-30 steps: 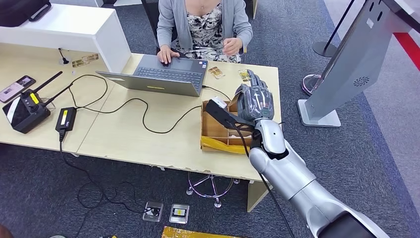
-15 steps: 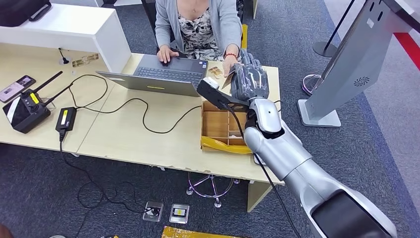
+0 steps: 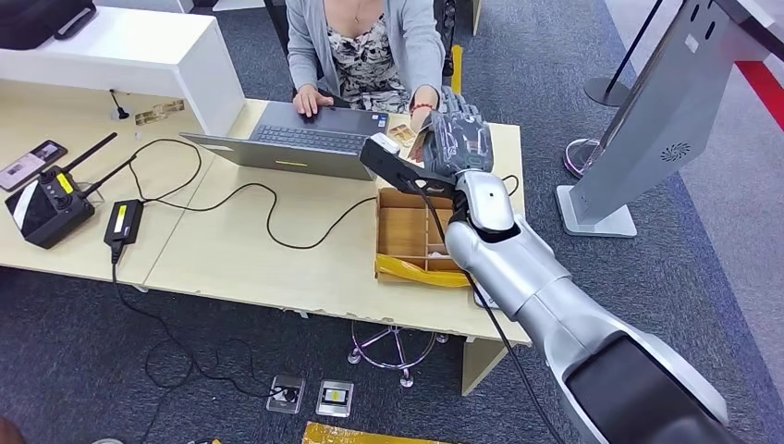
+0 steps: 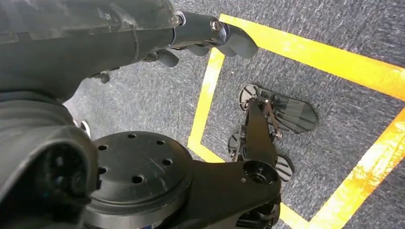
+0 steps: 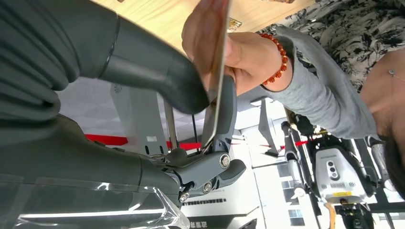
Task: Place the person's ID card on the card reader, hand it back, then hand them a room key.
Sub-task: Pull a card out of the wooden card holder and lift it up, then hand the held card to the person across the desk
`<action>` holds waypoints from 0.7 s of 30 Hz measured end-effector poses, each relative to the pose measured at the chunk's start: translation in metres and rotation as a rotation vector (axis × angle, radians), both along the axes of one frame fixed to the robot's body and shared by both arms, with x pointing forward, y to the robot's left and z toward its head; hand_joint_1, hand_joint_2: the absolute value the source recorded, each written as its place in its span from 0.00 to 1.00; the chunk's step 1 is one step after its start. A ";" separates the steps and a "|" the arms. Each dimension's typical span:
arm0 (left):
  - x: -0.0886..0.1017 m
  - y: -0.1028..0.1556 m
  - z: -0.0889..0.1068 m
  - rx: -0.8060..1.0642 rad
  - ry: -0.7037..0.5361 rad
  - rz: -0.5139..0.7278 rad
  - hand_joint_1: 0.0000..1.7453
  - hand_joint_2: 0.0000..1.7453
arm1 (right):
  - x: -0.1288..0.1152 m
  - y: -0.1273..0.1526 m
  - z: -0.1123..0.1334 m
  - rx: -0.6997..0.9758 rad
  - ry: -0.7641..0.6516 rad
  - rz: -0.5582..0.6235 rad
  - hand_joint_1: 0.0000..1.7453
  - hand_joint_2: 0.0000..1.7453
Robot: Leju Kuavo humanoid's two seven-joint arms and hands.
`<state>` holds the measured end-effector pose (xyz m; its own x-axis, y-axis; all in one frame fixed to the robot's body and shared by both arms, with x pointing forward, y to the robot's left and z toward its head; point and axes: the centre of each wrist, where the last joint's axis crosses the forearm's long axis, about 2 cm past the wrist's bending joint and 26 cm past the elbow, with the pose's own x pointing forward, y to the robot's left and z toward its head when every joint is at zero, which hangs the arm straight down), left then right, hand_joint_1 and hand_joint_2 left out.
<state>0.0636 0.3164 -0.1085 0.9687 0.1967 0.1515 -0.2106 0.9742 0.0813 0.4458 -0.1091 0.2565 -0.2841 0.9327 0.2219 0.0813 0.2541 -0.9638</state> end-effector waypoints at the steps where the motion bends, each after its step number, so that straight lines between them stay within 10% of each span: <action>1: 0.000 0.000 0.000 0.000 0.004 -0.001 0.00 0.00 | 0.000 0.000 -0.001 0.004 0.000 0.002 0.00 0.00; 15: 0.000 0.001 0.000 0.002 0.023 0.014 0.00 0.00 | 0.006 -0.012 -0.006 0.061 0.105 -0.005 0.00 0.00; 21: -0.001 0.001 0.000 -0.008 0.008 0.026 0.00 0.00 | 0.026 -0.059 0.007 0.183 0.152 -0.120 0.00 0.00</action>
<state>0.0626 0.3173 -0.1086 0.9643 0.2233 0.1424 -0.2355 0.9690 0.0752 0.4722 -0.1676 0.2634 -0.1243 0.8981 0.4219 -0.0209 0.4227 -0.9060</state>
